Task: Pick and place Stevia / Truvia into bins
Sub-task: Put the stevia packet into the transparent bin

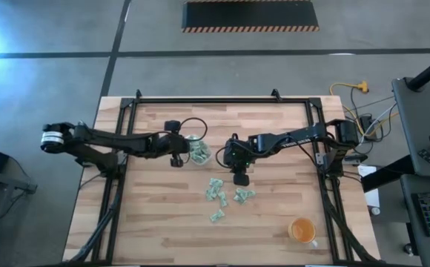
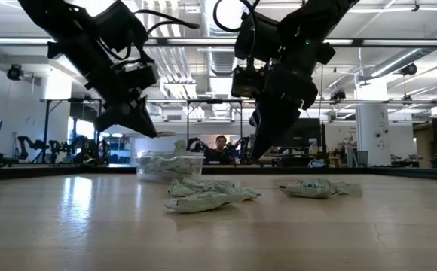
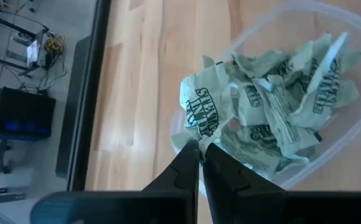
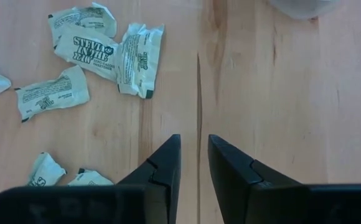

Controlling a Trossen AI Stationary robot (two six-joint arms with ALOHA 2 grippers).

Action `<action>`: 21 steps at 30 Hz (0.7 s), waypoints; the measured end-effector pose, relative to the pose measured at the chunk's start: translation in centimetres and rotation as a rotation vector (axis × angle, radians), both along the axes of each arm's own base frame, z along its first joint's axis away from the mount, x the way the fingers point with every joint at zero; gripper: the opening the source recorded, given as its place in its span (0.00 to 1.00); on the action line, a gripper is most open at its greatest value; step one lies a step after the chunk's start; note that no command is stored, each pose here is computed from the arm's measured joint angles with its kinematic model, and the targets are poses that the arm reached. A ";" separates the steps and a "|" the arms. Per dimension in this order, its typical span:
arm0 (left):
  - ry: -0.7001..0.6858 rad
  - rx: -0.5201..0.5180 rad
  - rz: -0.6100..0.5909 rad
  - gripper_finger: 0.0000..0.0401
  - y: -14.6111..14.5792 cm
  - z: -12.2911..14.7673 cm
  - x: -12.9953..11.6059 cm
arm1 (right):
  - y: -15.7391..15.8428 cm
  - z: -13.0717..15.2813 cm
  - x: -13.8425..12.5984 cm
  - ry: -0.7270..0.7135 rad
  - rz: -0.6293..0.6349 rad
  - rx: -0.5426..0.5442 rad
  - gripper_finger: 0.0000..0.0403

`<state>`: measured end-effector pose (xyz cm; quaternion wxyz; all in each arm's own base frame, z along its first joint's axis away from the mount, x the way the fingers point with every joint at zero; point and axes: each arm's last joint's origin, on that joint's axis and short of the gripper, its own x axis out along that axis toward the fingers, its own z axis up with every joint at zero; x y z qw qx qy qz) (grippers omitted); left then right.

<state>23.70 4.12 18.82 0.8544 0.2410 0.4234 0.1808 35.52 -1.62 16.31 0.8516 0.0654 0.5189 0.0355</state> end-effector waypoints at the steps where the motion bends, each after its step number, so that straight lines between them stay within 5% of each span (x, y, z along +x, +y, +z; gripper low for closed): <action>1: 0.008 0.001 -0.002 0.00 0.0 -0.1 0.1 | 0.0 0.0 0.0 0.001 0.000 0.000 0.18; 10: 0.072 0.002 -0.014 0.01 0.1 -1.3 0.4 | 0.0 -0.1 -0.1 0.003 0.000 0.000 0.17; 21: 0.079 0.000 -0.014 0.31 0.1 -1.6 0.5 | 0.0 -0.2 -0.1 0.008 0.000 0.001 0.20</action>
